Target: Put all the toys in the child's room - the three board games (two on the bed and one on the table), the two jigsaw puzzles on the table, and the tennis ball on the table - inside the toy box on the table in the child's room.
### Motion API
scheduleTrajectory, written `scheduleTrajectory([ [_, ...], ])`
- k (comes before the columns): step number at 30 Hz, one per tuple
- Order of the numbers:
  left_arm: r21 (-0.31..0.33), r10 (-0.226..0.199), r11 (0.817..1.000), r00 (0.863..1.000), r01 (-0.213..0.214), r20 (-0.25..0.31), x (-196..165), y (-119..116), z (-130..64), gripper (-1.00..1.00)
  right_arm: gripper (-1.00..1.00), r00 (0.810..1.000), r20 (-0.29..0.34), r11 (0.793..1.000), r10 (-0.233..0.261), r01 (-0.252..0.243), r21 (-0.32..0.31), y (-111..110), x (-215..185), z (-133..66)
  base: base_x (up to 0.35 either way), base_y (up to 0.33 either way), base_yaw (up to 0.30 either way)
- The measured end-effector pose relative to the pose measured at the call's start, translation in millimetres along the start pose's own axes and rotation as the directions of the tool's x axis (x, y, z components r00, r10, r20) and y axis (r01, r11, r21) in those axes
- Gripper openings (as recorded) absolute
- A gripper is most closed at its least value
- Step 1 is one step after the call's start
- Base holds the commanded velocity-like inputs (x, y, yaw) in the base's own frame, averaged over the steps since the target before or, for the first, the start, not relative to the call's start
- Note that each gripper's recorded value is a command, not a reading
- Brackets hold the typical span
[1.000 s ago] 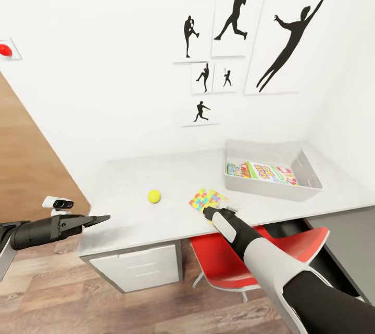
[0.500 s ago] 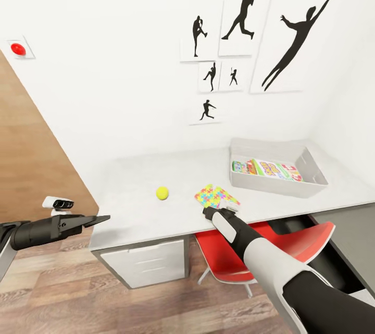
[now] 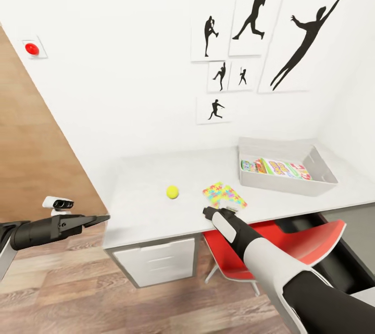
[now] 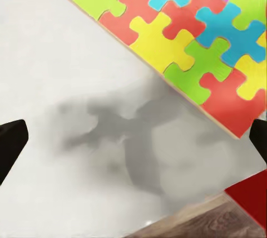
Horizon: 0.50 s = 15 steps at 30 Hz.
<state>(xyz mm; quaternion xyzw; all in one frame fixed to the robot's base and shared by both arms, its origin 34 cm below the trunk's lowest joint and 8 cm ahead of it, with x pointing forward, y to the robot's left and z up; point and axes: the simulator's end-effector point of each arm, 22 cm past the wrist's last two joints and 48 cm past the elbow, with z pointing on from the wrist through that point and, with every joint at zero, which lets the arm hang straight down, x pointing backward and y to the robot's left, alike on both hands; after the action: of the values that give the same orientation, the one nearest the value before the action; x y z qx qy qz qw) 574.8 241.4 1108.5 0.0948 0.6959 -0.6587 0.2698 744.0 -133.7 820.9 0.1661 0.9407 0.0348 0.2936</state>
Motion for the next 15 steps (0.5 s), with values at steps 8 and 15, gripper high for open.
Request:
scheduleTrajectory([
  [8, 0.001, 0.001, 1.000, 1.000, -0.001, 0.000, -0.1, -0.1, 0.1, 1.00, 1.00, 1.000, 0.002, 1.000, 0.000, 0.000, 0.001, -0.5, -1.1, 0.0, -0.052, -0.059, 0.000],
  [15, 0.001, 0.002, 1.000, 1.000, -0.002, 0.000, 0.0, -0.4, 0.1, 1.00, 1.00, 1.000, 0.007, 1.000, 0.003, -0.003, 0.008, -1.9, -3.0, -0.4, -0.043, -0.119, 0.000],
])
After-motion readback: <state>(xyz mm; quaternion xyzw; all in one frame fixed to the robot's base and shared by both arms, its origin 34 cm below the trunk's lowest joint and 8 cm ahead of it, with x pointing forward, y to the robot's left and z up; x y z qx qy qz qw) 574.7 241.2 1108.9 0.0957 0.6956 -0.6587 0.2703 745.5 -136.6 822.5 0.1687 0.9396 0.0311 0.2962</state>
